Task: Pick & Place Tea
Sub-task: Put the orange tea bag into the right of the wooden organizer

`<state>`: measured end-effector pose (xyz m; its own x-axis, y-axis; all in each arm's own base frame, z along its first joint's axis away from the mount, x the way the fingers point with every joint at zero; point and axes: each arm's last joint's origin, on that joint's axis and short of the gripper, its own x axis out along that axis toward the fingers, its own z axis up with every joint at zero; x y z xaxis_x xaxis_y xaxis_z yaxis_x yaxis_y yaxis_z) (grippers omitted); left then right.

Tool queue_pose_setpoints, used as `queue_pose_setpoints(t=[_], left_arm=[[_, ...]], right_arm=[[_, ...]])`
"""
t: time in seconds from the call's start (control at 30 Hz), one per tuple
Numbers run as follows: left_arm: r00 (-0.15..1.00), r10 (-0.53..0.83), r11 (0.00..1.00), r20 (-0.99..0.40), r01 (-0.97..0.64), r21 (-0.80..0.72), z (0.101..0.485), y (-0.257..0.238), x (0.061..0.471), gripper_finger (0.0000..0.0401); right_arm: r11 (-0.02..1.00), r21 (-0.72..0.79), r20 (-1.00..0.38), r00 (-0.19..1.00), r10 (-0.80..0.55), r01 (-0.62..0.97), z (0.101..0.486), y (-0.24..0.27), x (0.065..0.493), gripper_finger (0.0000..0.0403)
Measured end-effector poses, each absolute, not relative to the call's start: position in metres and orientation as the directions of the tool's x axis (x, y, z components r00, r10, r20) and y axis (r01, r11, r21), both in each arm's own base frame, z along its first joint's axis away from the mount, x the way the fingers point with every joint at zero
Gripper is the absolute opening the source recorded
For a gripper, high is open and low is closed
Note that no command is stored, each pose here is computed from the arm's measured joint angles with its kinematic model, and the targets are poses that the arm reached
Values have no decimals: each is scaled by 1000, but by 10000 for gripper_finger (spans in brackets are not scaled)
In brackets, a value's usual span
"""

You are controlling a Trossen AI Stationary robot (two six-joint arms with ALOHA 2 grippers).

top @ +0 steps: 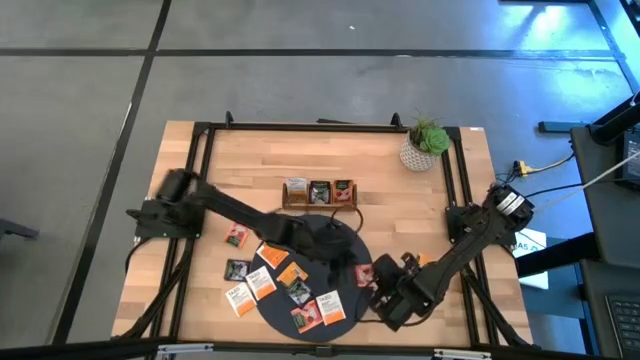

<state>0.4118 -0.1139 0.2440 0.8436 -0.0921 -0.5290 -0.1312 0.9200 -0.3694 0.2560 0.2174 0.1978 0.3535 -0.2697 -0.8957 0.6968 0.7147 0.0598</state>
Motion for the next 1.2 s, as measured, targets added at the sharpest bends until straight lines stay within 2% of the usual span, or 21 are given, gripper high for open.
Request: queue_pose_setpoints(t=[0.23,0.53,0.67,0.87,1.2], left_arm=[[833,54,948,-551,-217,-235,305,-119,355,86],[757,304,899,-579,-429,-89,318,-148,291,85],[762,242,901,-600,-406,-151,310,-149,268,86],[841,27,921,-541,-231,-313,293,-135,246,82],[908,-46,915,-416,-129,-382,263,-75,223,86]], right_arm=[[878,-217,-899,264,-350,426,256,196,273,3],[919,-347,-897,221,-383,184,286,121,320,3],[912,-384,-892,198,-407,143,286,81,335,3],[892,-441,-874,181,-452,98,283,27,352,3],[877,-480,-866,155,-476,11,263,-28,374,3]])
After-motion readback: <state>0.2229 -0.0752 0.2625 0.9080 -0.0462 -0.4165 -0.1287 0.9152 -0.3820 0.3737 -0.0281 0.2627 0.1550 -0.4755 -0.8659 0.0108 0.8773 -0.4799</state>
